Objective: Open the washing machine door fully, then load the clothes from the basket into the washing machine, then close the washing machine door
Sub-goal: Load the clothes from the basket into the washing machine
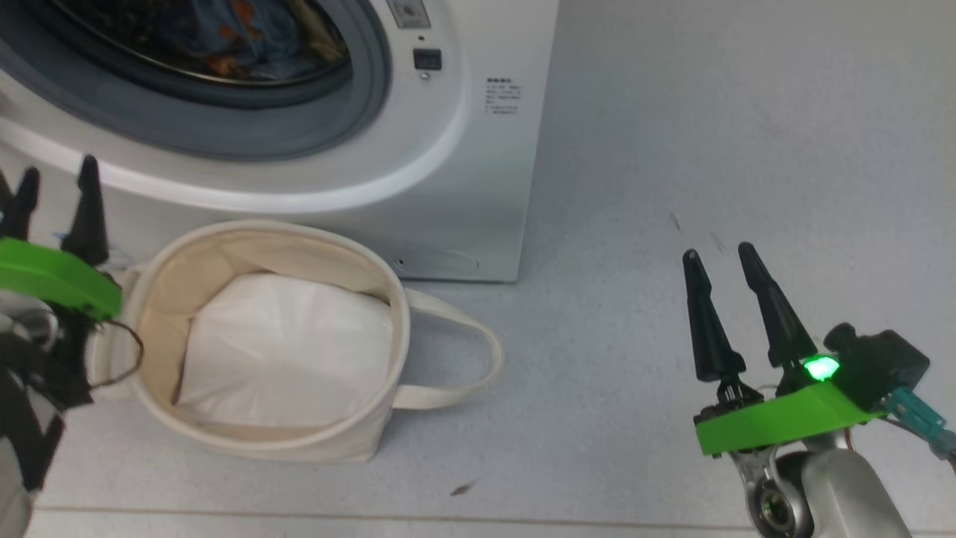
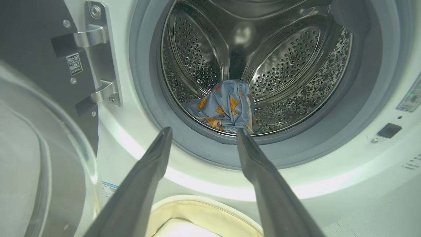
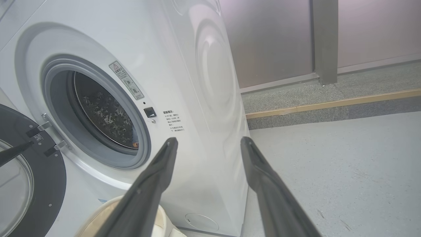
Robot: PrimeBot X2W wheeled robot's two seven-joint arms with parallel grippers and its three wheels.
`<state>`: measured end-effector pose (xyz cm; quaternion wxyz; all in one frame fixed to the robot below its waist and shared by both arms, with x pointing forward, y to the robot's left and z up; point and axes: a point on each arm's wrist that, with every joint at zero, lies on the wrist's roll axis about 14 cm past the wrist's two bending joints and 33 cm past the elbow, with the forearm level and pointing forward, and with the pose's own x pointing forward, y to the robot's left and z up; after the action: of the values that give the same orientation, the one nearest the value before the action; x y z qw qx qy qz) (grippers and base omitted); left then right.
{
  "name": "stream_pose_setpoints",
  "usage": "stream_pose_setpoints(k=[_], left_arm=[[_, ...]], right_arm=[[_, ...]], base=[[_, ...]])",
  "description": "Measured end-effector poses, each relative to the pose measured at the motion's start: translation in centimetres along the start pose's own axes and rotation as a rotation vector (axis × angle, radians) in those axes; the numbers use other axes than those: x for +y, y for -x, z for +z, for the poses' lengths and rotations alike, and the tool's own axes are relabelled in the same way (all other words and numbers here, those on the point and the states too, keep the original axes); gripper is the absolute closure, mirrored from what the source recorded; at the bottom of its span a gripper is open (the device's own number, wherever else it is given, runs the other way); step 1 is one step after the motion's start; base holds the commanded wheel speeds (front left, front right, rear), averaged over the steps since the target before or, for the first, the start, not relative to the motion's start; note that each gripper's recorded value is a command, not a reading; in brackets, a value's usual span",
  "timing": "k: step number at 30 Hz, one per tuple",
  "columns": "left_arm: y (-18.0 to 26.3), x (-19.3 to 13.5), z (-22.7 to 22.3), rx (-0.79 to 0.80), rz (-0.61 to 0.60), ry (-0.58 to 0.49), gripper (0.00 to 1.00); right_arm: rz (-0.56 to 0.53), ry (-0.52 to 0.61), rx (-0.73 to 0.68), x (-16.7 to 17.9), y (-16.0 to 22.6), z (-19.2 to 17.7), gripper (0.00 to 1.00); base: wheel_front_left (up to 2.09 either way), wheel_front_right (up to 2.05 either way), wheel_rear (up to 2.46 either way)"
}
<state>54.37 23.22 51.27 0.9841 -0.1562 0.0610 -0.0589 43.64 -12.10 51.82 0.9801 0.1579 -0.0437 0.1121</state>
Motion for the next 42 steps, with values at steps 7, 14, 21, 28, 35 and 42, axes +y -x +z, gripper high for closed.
stream_pose_setpoints(k=[7,14,21,28,35,42], left_arm=[[3.2,-1.6,-0.2,-0.028,-0.02,0.009,0.0],[5.6,-3.4,1.2,-0.111,-0.067,0.025,0.0],[9.6,-5.5,-1.2,-0.115,-0.107,0.036,0.0],[12.8,-4.7,-1.7,-0.157,-0.038,0.074,0.0],[15.0,-4.1,-3.6,-0.124,-0.01,0.002,0.0],[15.0,-3.9,-2.8,-0.145,0.003,-0.072,0.0]], right_arm=[[0.028,-0.017,-0.022,1.4,0.9,1.1,0.0],[0.039,-0.021,-0.057,2.0,1.7,2.7,0.0],[0.036,-0.03,-0.06,2.1,3.4,3.2,0.0],[0.056,-0.036,-0.087,2.8,3.9,4.4,0.0],[0.047,-0.05,-0.08,2.7,4.8,4.2,0.0],[0.04,-0.048,-0.085,2.5,5.2,4.4,0.0]], base=[[0.0,0.0,0.0],[0.0,0.0,0.0],[0.0,0.0,0.0],[0.0,0.0,0.0],[0.0,0.0,0.0],[0.0,0.0,0.0]])
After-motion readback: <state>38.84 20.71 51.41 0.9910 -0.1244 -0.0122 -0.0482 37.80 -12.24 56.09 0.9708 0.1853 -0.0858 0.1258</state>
